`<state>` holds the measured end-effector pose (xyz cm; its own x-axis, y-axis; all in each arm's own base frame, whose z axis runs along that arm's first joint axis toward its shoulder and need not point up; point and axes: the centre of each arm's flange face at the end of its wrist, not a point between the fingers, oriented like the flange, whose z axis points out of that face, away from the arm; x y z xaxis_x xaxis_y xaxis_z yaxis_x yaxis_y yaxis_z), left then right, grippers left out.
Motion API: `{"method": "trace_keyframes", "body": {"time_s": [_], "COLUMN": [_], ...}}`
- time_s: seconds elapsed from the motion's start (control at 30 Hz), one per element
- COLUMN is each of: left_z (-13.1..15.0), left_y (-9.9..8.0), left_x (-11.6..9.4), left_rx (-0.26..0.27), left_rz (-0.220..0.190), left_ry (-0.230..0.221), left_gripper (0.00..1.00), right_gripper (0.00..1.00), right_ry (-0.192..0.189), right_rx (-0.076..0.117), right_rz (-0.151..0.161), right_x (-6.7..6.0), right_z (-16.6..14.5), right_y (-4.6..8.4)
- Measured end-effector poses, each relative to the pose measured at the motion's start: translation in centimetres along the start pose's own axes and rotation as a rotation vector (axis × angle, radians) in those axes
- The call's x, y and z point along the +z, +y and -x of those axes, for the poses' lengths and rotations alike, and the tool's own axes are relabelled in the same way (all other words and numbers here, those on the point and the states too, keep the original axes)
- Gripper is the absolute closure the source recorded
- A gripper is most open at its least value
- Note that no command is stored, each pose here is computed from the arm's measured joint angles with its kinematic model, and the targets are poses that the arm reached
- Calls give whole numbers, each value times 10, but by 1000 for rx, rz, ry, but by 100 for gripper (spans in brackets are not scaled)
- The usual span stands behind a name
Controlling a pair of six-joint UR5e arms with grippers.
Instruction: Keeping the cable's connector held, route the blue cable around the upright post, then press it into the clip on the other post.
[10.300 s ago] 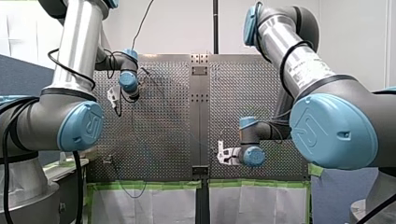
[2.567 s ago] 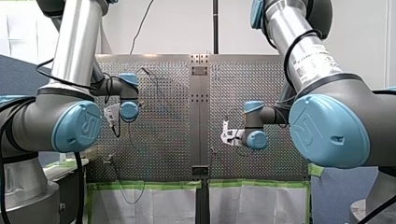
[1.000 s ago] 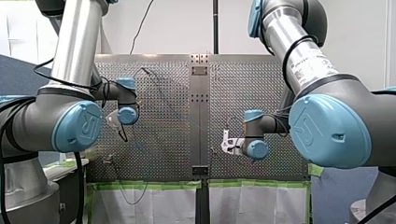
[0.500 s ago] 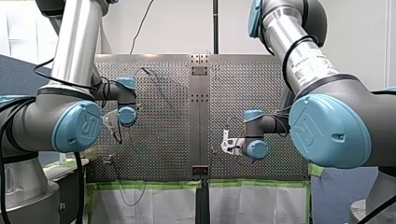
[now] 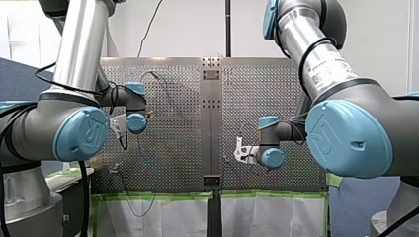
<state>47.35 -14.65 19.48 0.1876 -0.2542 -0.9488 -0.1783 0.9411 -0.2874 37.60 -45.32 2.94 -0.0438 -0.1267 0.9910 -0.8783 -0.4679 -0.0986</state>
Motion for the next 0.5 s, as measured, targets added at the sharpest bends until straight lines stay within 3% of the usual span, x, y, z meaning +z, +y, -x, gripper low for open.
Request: {"method": "trace_keyframes", "body": {"time_s": [0.5], "left_z": [0], "left_y": [6], "left_x": [0], "left_rx": [129], "left_rz": [38], "left_ry": [1], "left_gripper": [0], "right_gripper": [100], "right_ry": [0], "right_rx": [0], "right_rz": [4], "right_x": [1], "right_z": [0], "right_y": [3]}}
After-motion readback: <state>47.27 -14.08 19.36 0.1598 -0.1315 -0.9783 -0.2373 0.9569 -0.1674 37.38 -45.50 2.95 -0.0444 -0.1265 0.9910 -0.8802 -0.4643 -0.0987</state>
